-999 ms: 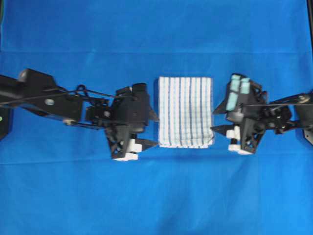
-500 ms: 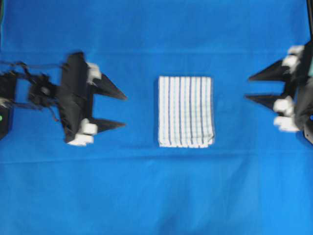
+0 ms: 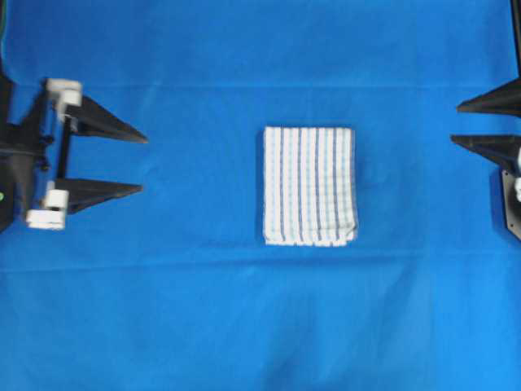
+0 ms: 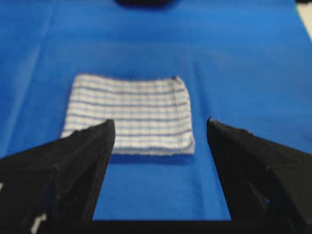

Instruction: Fold the blue towel.

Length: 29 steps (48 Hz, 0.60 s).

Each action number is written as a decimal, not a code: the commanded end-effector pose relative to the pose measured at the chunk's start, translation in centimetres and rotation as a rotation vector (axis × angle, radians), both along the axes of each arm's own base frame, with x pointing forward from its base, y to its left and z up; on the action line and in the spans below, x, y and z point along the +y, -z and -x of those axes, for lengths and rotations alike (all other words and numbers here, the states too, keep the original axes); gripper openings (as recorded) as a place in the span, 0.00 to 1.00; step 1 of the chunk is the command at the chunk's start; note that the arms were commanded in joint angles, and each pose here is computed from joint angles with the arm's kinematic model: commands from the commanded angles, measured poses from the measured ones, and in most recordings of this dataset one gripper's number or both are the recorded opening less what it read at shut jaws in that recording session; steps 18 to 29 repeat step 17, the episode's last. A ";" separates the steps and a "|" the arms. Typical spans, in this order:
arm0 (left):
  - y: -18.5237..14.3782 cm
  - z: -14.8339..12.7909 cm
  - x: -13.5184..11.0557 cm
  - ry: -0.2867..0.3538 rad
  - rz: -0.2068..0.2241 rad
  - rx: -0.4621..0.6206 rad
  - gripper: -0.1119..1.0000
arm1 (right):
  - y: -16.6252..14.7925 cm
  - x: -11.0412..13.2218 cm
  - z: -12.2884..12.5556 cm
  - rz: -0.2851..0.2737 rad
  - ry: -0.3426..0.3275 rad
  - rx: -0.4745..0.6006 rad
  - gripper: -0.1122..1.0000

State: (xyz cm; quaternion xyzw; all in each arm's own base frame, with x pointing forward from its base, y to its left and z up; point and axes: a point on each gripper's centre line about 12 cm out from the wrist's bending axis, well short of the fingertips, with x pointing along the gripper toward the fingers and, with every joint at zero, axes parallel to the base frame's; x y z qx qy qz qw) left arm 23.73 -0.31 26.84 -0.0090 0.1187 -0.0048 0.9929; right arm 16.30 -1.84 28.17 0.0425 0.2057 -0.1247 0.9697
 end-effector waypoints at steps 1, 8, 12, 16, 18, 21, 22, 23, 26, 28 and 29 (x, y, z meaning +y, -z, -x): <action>-0.9 1.4 0.3 -0.012 -0.007 -0.055 0.73 | -0.2 0.0 0.5 -0.001 -0.008 -0.026 0.60; -0.4 3.9 0.6 -0.025 -0.014 -0.104 0.73 | 0.6 -0.1 1.7 -0.005 -0.010 -0.056 0.58; -0.1 5.3 0.6 -0.027 -0.014 -0.136 0.73 | 1.2 -0.2 2.2 -0.006 -0.014 -0.065 0.58; 0.6 6.5 0.6 -0.027 -0.014 -0.156 0.73 | 1.8 0.0 2.3 -0.009 -0.028 -0.075 0.58; 0.7 6.7 0.6 -0.027 -0.014 -0.158 0.73 | 2.0 0.0 2.3 -0.010 -0.031 -0.075 0.58; 0.7 6.7 0.6 -0.027 -0.014 -0.158 0.73 | 2.0 0.0 2.3 -0.010 -0.031 -0.075 0.58; 0.7 6.7 0.6 -0.027 -0.014 -0.158 0.73 | 2.0 0.0 2.3 -0.010 -0.031 -0.075 0.58; 0.7 6.7 0.6 -0.027 -0.014 -0.158 0.73 | 2.0 0.0 2.3 -0.010 -0.031 -0.075 0.58; 0.7 6.7 0.6 -0.027 -0.014 -0.158 0.73 | 2.0 0.0 2.3 -0.010 -0.031 -0.075 0.58; 0.7 6.7 0.6 -0.027 -0.014 -0.158 0.73 | 2.0 0.0 2.3 -0.010 -0.031 -0.075 0.58; 0.7 6.7 0.6 -0.027 -0.014 -0.158 0.73 | 2.0 0.0 2.3 -0.010 -0.031 -0.075 0.58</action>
